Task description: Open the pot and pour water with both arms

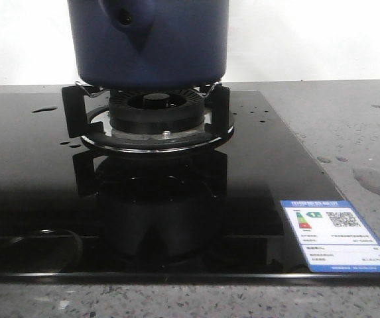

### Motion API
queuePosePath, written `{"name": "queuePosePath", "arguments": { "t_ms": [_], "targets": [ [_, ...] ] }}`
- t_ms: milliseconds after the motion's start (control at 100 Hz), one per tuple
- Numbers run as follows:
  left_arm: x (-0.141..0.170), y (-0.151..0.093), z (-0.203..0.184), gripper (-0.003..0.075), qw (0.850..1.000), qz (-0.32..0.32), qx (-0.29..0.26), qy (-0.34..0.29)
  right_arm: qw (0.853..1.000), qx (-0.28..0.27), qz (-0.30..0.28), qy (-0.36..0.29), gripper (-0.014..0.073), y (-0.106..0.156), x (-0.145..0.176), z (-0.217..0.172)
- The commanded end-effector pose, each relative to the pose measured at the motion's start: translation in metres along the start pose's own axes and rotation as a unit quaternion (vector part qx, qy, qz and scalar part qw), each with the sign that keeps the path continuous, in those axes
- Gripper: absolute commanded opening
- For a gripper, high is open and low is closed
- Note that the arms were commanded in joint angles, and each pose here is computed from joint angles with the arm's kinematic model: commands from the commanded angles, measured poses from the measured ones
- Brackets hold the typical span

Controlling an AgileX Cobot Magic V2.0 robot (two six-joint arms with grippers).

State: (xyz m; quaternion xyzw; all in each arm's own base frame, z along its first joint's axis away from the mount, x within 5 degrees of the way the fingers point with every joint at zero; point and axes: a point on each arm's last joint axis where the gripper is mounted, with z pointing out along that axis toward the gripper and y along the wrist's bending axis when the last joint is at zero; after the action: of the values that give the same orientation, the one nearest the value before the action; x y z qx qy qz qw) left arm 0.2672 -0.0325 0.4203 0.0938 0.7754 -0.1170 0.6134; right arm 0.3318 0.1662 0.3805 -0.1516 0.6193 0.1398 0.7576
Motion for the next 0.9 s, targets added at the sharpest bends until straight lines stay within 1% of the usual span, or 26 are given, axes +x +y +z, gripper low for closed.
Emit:
{"name": "queuePosePath", "arguments": {
  "t_ms": [0, 160, 400, 590, 730, 890],
  "targets": [
    [-0.022, 0.0, -0.013, 0.0339, 0.998, -0.012, -0.017, -0.061, 0.995, 0.01, -0.006, -0.095, -0.0046, -0.002, -0.031, -0.003],
    [-0.022, 0.0, -0.013, 0.0339, 0.998, -0.012, -0.017, -0.061, 0.993, 0.015, -0.009, -0.12, -0.0046, -0.002, -0.025, 0.002],
    [-0.022, 0.0, -0.013, 0.0339, 0.998, -0.012, -0.017, -0.061, 0.982, 0.012, -0.029, -0.185, -0.0046, 0.0, -0.033, 0.001],
    [-0.022, 0.0, -0.013, 0.0339, 0.998, -0.012, -0.017, -0.061, 0.968, 0.013, -0.038, -0.247, -0.0046, 0.0, -0.044, -0.004],
    [-0.022, 0.0, -0.013, 0.0339, 0.998, -0.012, -0.018, -0.062, 0.962, 0.015, -0.038, -0.27, -0.0046, 0.0, -0.047, -0.006],
    [-0.022, 0.0, -0.013, 0.0339, 0.998, -0.012, -0.018, -0.062, 0.962, 0.015, -0.038, -0.272, -0.0046, 0.0, -0.047, -0.007]
  ]
}}
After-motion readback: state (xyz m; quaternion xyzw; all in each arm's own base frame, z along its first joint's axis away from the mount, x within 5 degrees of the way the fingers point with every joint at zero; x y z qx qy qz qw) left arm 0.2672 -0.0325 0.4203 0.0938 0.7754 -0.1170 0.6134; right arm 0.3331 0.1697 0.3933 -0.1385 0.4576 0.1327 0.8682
